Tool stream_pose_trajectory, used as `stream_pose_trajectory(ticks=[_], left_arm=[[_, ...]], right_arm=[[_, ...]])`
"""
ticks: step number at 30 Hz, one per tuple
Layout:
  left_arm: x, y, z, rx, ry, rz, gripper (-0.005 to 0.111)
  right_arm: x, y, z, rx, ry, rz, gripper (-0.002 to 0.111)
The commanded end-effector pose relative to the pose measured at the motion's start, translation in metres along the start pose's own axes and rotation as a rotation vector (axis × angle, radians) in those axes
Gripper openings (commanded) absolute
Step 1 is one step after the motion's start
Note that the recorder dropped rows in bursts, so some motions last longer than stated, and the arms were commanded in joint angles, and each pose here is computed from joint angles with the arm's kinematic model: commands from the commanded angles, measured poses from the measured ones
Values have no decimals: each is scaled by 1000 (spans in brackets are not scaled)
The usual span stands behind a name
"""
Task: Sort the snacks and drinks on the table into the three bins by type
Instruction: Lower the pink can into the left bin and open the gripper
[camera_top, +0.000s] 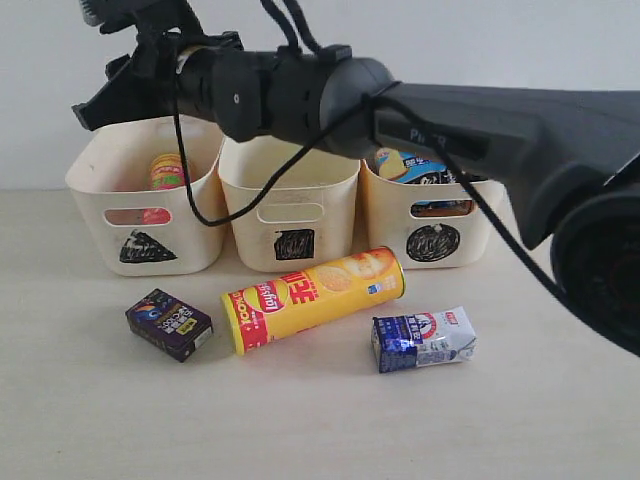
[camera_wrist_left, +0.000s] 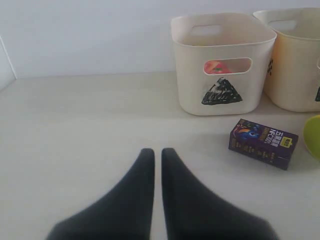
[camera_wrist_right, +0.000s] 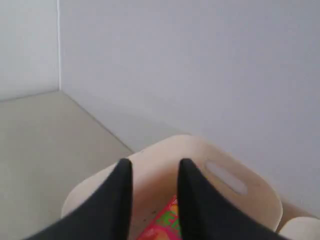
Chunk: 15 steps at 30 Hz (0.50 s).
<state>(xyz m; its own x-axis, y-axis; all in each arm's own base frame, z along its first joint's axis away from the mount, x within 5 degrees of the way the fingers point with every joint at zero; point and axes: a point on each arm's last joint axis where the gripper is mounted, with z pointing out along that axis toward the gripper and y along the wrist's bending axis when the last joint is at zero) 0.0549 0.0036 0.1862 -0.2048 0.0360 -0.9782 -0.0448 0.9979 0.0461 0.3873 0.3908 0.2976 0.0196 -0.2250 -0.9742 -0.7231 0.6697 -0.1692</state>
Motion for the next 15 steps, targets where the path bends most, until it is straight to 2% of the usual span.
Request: stream_pose_trajectory(ticks=[1,9,15], left_arm=[[-2,0,-1,-1,-14,-10,4],[-2,0,-1,-1,-14,-10,4],[-2,0,-1,-1,-14,-10,4]], right_arm=[[-19,0,-19,-64,111,3,0],[-23,7,-49,-204,394,-32,0],[-9,16,-78,-460,666,-310,0]])
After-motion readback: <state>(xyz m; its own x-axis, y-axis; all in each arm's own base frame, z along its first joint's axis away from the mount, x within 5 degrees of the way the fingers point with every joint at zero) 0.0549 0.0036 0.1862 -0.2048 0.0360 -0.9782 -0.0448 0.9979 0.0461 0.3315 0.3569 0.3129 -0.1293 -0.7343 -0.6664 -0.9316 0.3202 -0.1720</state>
